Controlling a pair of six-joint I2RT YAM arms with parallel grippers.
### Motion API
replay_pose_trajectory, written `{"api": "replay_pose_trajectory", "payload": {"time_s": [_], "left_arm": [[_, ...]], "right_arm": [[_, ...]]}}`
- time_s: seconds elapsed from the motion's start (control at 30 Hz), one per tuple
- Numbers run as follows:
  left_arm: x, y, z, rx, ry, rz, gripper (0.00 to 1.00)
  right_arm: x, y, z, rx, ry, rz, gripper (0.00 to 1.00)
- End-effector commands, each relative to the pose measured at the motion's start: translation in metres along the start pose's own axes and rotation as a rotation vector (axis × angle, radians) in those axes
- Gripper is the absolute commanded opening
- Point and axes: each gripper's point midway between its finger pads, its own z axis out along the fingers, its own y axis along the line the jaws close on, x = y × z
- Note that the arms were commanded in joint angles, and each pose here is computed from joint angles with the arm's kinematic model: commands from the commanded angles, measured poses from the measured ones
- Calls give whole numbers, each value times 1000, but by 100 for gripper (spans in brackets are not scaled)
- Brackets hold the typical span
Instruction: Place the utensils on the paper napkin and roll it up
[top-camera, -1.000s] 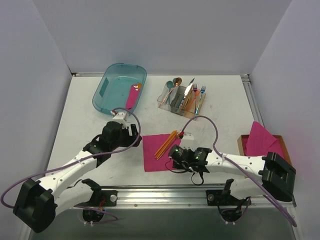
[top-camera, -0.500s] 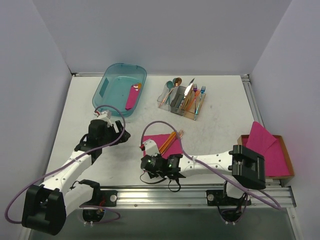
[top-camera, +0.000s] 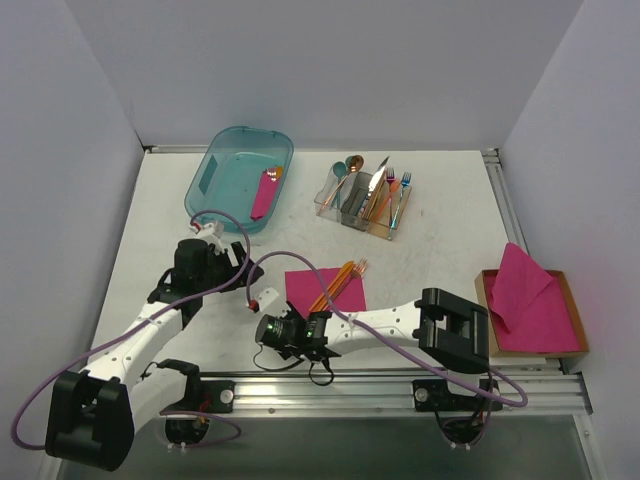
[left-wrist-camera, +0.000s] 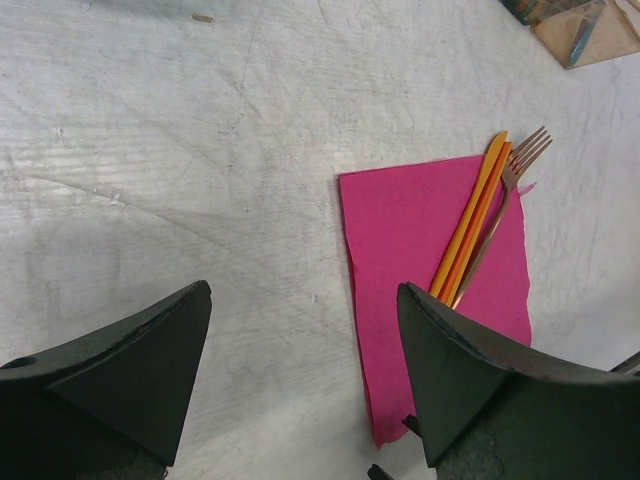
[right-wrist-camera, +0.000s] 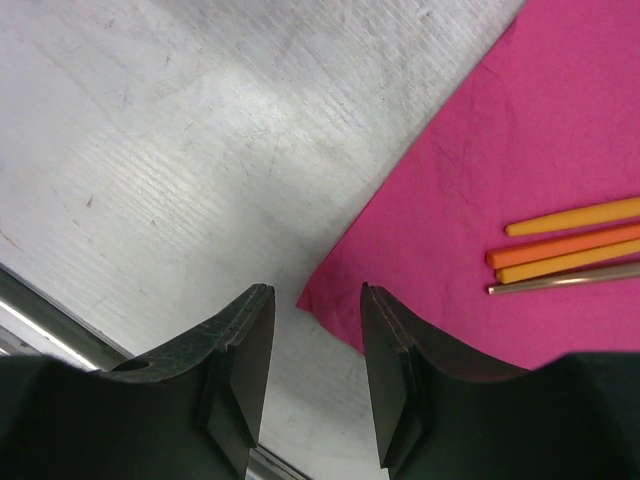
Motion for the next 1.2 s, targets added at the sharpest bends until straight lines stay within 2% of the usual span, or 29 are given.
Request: {"api": "replay_pose_trajectory", "payload": {"time_s": [0.0,0.27,0.37,0.6,1.03,1.13,1.17], "left_arm": [[-13,-11,-3,54,-50,11,84],[-14,-12,-3,60,-51,13,84],[-13,-12,-2,63,-49,14,84],[-13,-13,-3,72,-52,18,84],[-12,-15,-3,84,-50,21,84],[-13,-16,-3,89,-54,23,84],[-13,-16,-3,90,-53,25,84]], "right_arm": [[-9,-7,1,34,-5,-41,40],[0,-14,9,23,25,-24,34],[4,-9,10,-8,28,-17,29],[9,-6,6,-44,26,9,35],[17,-1,1,-83,26,31,31],[20,0,4,-83,31,29,24],[21,0,4,-82,33,28,18]]}}
